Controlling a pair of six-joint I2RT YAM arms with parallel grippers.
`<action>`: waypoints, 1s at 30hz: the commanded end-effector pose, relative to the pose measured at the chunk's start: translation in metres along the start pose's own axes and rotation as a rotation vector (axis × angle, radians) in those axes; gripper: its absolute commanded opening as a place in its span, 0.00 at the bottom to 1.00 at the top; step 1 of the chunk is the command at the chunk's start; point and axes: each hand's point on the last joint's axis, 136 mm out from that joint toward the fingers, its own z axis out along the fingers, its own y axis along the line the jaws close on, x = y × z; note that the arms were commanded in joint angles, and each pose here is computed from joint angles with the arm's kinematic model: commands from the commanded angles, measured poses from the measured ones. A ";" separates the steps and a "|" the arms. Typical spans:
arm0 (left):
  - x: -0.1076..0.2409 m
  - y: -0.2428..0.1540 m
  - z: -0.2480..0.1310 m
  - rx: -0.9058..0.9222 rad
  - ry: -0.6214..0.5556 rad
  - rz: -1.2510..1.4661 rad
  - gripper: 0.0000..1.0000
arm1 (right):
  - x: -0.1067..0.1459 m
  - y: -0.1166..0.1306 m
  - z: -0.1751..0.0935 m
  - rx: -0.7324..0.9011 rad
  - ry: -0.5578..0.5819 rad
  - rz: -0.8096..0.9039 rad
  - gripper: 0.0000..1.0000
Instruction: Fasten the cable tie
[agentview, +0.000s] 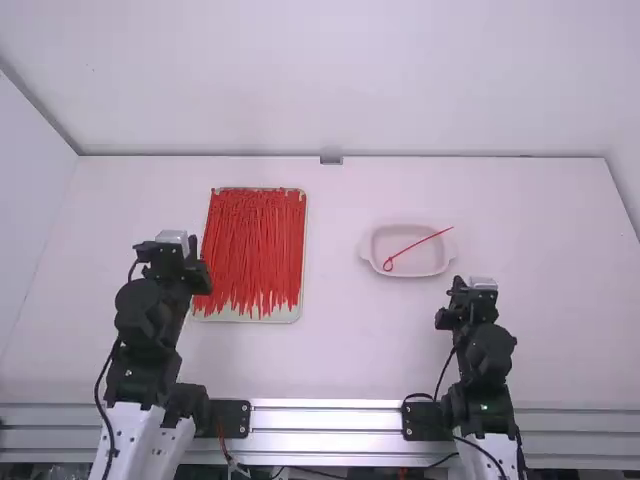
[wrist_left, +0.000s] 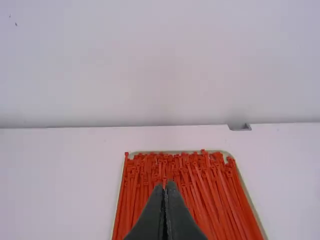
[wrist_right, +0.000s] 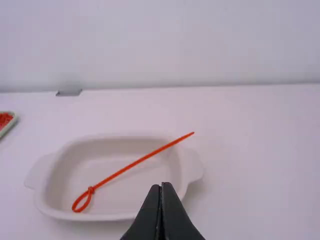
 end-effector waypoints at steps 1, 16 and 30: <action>0.009 0.000 -0.005 -0.003 -0.012 0.001 0.00 | -0.001 0.000 -0.001 -0.002 -0.018 0.004 0.00; 0.070 0.000 -0.013 -0.003 -0.012 0.001 0.00 | -0.017 0.001 -0.006 -0.002 -0.092 0.003 0.00; 0.106 0.000 -0.012 -0.003 -0.021 0.001 0.00 | -0.017 0.001 -0.006 -0.002 -0.092 0.003 0.00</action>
